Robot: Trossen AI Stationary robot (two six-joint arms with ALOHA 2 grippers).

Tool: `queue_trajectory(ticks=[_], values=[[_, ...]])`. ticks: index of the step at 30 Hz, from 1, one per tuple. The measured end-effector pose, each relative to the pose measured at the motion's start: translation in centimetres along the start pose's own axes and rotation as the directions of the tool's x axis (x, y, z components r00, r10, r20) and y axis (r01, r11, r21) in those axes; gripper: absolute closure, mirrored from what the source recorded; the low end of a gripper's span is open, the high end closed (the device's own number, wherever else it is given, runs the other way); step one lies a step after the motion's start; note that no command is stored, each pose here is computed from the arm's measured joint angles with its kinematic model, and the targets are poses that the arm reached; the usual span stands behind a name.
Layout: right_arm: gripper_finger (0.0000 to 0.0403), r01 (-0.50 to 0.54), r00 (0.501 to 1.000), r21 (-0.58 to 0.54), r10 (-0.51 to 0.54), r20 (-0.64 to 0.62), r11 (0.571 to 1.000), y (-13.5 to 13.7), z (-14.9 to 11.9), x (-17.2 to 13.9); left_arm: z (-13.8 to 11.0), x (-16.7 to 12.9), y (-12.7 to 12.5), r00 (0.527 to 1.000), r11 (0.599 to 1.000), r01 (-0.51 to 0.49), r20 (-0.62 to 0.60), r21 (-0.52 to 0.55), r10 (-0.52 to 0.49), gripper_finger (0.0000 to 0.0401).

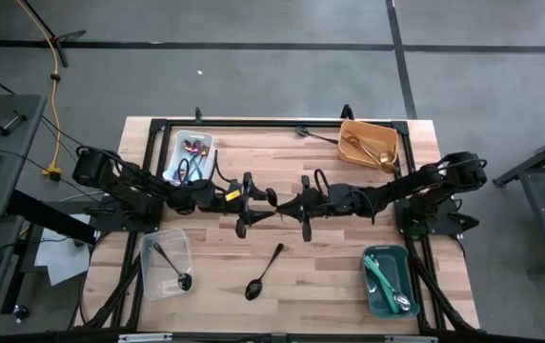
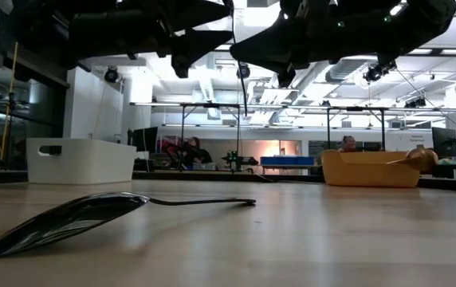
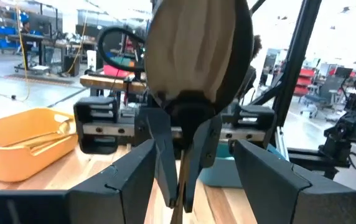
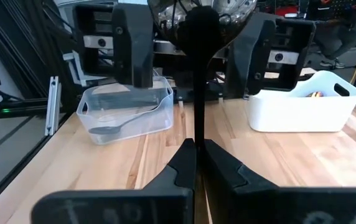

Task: Sort silverware by color (type)
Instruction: Put the black spoon into the transparent bin

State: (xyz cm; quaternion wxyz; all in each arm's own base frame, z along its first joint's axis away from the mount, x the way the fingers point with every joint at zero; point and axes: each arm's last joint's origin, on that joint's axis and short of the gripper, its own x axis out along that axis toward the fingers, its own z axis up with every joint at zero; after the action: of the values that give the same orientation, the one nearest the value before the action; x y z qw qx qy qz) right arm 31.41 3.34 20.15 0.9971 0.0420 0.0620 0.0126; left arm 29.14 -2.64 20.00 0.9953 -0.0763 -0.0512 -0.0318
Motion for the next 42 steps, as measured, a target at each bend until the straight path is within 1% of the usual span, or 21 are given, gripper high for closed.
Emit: queue_trajectory(ticks=[3,7,12,15,19,26,28,31,37,42], values=[[0.0398,0.0,1.0,0.0,0.0,0.0,1.0,0.0,0.0,0.0,0.24,0.53,-0.04,1.0,1.0,-0.02,-0.018,0.002,0.02,0.019],[0.0398,0.0,1.0,0.0,0.0,0.0,1.0,0.0,0.0,0.0,0.1,0.84,0.12,0.996,0.997,-0.073,-0.056,0.007,0.073,0.019],[0.0398,0.0,1.0,0.0,0.0,0.0,1.0,0.0,0.0,0.0,0.26,0.9,0.11,0.996,0.997,-0.075,-0.044,0.013,0.075,0.0191],[0.0398,0.0,1.0,0.0,0.0,0.0,1.0,0.0,0.0,0.0,0.27,0.9,0.11,0.996,0.997,-0.075,-0.043,0.015,0.075,0.0204],[0.0398,0.0,1.0,0.0,0.0,0.0,1.0,0.0,0.0,0.0,0.27,0.9,0.11,0.996,0.997,-0.075,-0.043,0.015,0.075,0.025],[0.0398,0.005,1.0,0.0,-0.005,0.0,1.0,-0.01,0.0,0.0,0.29,0.9,0.11,0.996,0.997,-0.074,-0.041,0.014,0.075,0.0369],[0.0398,0.004,1.0,0.004,-0.004,0.001,1.0,-0.01,0.01,0.0,0.31,0.89,0.11,0.996,0.997,-0.077,-0.038,0.01,0.077,0.0389],[0.0389,0.006,1.0,0.004,-0.006,0.001,1.0,-0.03,0.01,0.0,0.32,0.89,0.14,0.996,0.996,-0.086,-0.036,0.004,0.087,0.0387],[0.0343,0.003,1.0,0.014,-0.003,-0.004,1.0,0.0,-0.04,0.0,0.31,0.88,0.19,0.995,0.995,-0.096,-0.036,0.009,0.096,0.0395],[0.0317,0.005,1.0,0.006,-0.005,-0.018,1.0,-0.02,-0.11,-0.05,0.23,0.77,0.3,0.99,0.992,-0.124,-0.065,0.029,0.126,0.0395]])
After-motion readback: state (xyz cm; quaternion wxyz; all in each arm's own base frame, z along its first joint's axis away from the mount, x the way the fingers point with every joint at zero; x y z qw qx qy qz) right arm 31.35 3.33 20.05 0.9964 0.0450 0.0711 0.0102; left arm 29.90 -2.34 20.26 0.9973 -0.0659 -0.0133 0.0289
